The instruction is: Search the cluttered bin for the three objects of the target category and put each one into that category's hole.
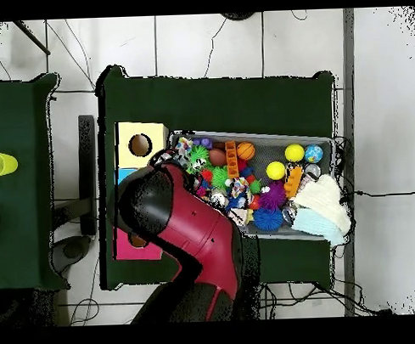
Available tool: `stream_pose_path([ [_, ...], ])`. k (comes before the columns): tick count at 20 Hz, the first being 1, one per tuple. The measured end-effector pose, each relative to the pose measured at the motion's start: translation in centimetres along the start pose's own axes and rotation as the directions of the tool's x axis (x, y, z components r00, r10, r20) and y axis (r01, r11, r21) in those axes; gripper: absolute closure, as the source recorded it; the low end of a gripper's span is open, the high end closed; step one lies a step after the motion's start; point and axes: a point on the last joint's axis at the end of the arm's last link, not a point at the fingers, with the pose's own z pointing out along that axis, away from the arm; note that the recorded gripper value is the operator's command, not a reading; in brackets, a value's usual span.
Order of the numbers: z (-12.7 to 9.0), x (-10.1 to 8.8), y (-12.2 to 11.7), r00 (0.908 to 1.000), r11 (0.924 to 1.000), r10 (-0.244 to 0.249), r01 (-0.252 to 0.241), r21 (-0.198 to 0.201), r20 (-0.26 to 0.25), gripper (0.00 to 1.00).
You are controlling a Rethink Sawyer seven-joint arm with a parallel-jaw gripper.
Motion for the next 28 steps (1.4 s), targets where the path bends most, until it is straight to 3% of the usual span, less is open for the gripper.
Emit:
stream_pose_path([
  [8,0.3,1.3,0.2,0.9992,0.9996,0.028,-0.028,0.003,0.027,1.00],
  [14,1.5,3.0,1.1,0.9951,0.9996,0.022,-0.023,0.016,0.097,1.00],
  [19,3.0,6.0,2.2,0.9865,0.9990,-0.001,-0.007,0.044,0.164,1.00],
  [28,4.8,8.7,1.9,0.9783,0.9943,-0.005,-0.017,0.105,0.207,1.00],
])
